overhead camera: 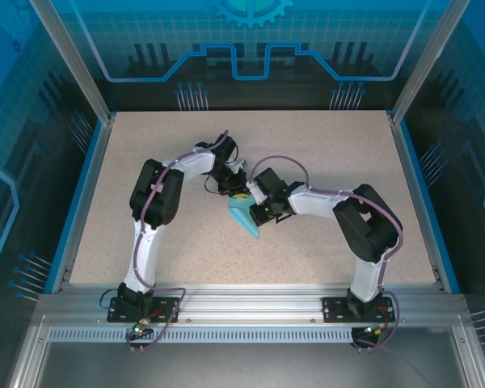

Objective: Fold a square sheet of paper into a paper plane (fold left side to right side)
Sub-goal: Third fold the triangle at the center of the table.

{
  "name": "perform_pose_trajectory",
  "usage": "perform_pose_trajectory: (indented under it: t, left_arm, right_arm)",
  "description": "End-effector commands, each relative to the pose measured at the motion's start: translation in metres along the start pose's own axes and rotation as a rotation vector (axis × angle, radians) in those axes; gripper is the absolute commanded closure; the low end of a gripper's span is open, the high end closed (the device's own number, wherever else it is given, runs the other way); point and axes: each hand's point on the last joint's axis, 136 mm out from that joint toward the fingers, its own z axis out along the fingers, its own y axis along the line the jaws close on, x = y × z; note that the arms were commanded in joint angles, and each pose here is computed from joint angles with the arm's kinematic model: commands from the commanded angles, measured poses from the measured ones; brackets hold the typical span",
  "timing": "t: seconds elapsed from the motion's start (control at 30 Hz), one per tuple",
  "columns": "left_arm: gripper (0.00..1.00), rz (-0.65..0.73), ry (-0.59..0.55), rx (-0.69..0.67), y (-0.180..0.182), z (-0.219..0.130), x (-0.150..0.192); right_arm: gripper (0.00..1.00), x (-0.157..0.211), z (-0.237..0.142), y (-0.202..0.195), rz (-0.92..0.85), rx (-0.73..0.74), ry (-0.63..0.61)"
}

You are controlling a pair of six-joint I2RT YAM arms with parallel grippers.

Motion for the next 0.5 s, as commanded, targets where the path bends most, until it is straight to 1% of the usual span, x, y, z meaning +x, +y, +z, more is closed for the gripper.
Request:
perform_pose_trajectory:
  t: [0.0,0.3,0.47]
  left_arm:
    - [0.86,-0.013,0.066,-0.04,0.014,0.018,0.013]
    - [0.85,-0.011,0.067,-0.037,0.013,0.017,0.013]
    - [0.79,0.008,0.054,-0.031,0.006,0.01,0.01]
  right_arm:
    - [1.0,0.001,0.005,-0.008,0.02,0.016,0.028]
    - [1.0,0.011,0.01,-0.008,0.023,0.011,0.057]
    - [1.0,0.023,0.014,-0.006,0.02,0.007,0.085]
